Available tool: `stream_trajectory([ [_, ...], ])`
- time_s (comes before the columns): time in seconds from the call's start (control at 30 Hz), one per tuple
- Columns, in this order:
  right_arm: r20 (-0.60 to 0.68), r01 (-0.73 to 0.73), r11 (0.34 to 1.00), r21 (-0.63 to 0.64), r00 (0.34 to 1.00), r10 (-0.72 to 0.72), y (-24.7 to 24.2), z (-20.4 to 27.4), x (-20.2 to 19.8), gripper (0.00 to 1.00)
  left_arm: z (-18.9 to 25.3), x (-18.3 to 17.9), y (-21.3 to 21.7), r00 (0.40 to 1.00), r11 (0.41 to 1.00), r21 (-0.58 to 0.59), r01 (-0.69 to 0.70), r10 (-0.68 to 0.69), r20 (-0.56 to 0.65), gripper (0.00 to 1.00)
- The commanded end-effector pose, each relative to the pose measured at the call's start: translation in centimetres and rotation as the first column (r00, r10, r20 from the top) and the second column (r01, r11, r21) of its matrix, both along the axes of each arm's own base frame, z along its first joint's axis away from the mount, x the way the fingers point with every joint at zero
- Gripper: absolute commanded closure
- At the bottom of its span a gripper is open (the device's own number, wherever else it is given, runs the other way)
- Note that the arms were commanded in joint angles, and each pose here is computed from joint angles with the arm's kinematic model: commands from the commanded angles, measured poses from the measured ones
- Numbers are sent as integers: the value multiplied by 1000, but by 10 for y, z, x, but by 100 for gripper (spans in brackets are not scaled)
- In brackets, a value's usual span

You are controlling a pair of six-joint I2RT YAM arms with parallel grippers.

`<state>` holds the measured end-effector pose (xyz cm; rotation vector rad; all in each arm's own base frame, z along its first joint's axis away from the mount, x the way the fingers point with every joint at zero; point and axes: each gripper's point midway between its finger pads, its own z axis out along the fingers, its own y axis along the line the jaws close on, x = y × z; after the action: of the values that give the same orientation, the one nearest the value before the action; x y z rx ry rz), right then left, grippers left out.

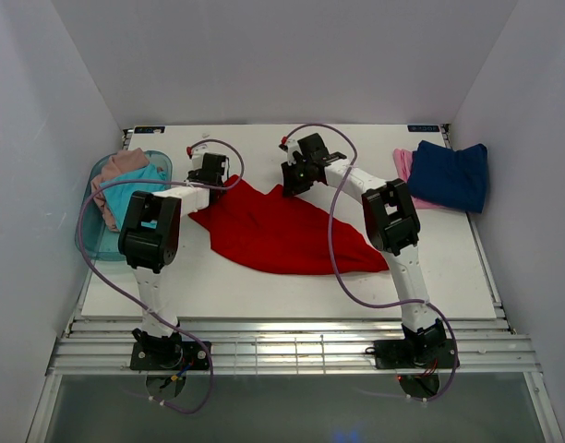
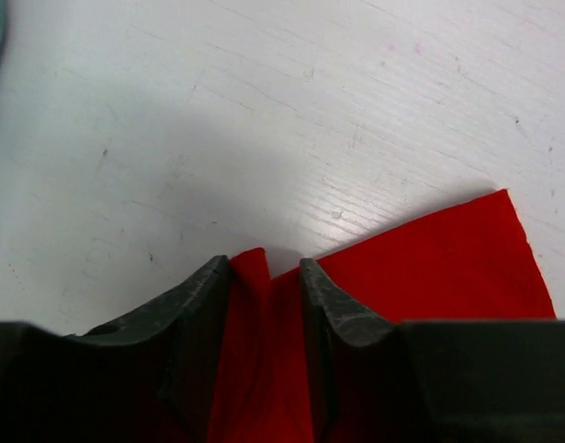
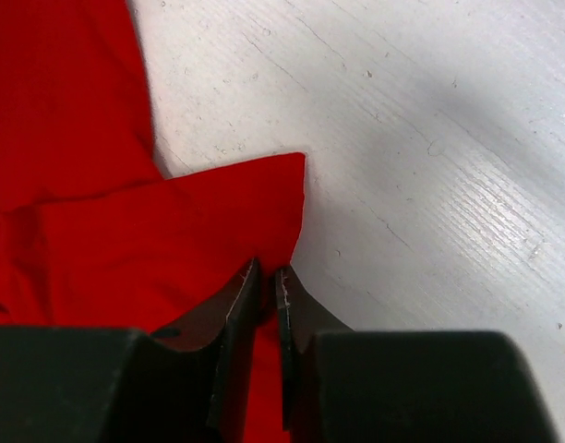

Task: Fold and stack the t-shirts
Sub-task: Flatten out the tshirt

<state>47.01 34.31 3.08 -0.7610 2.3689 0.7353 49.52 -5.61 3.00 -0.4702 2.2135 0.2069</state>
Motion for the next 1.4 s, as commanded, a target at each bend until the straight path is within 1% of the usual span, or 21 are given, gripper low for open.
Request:
stream_trajectory([
  [0.0, 21, -14, 1000, -7, 1000, 14, 2, 7, 3, 82, 11, 8, 0, 1000, 1000, -18, -11, 11, 17, 55],
  [0.03, 23, -12, 1000, -12, 1000, 12, 0, 8, 4, 82, 16, 8, 2, 999, 1000, -15, -20, 21, 29, 62],
  [0.07, 32, -8, 1000, -17, 999, 8, -1, 11, 5, 82, 15, 6, 3, 999, 1000, -11, -25, 25, 28, 65],
  [0.1, 33, -8, 1000, -22, 999, 9, -2, 10, 3, 84, 18, 6, 5, 999, 999, -8, -31, 31, 35, 72],
  [0.13, 40, -3, 1000, -26, 999, 4, -4, 12, 4, 85, 20, 5, 7, 999, 999, 2, -41, 41, 36, 74],
  [0.2, 61, 10, 999, -33, 998, -8, -6, 21, 6, 92, 25, 4, 9, 998, 999, 9, -47, 46, 36, 76],
  [0.33, 110, 39, 999, -38, 993, -35, -11, 43, 11, 92, 41, 1, 13, 997, 998, 19, -58, 56, 57, 85],
  [0.37, 137, 58, 997, -43, 989, -52, -15, 54, 13, 92, 45, 0, 15, 996, 997, 26, -67, 65, 62, 90],
  [0.43, 164, 80, 996, -48, 984, -71, -21, 70, 15, 92, 61, -3, 18, 994, 997, 32, -72, 69, 87, 94],
  [0.47, 198, 106, 993, -49, 976, -95, -26, 88, 19, 92, 67, -4, 20, 993, 996, 36, -77, 73, 96, 97],
  [0.53, 215, 140, 988, -62, 969, -124, -38, 105, 21, 92, 88, -7, 25, 989, 996, 38, -86, 81, 128, 100],
  [0.57, 263, 150, 986, -78, 957, -124, -46, 122, 23, 92, 96, -8, 27, 987, 995, 41, -86, 80, 141, 100],
  [0.7, 345, 223, 969, -108, 922, -174, -80, 168, 30, 92, 143, -12, 33, 974, 996, 32, -85, 77, 211, 100],
  [0.77, 388, 270, 958, -98, 897, -213, -101, 195, 35, 92, 155, -15, 35, 973, 996, 40, -79, 68, 220, 100],
  [0.87, 457, 374, 922, -100, 840, -291, -137, 231, 43, 92, 181, -18, 39, 966, 996, 42, -79, 66, 251, 100],
  [1.0, 548, 471, 880, -61, 753, -365, -173, 286, 42, 92, 216, -20, 51, 952, 995, 46, -91, 73, 297, 100],
  [1.03, 583, 499, 866, -31, 713, -390, -183, 311, 38, 92, 223, -21, 54, 949, 995, 45, -88, 70, 306, 100],
  [1.1, 614, 536, 844, -3, 667, -422, -201, 334, 36, 92, 248, -24, 64, 936, 994, 41, -101, 81, 341, 100],
  [1.17, 662, 578, 815, 47, 593, -458, -222, 371, 31, 92, 277, -27, 75, 919, 993, 31, -114, 93, 384, 100],
  [1.27, 698, 623, 775, 107, 508, -505, -250, 408, 24, 92, 309, -32, 93, 902, 993, 6, -120, 107, 418, 100],
  [1.37, 703, 662, 733, 157, 446, -554, -273, 430, 11, 92, 322, -39, 107, 904, 993, 11, -121, 106, 415, 100],
])
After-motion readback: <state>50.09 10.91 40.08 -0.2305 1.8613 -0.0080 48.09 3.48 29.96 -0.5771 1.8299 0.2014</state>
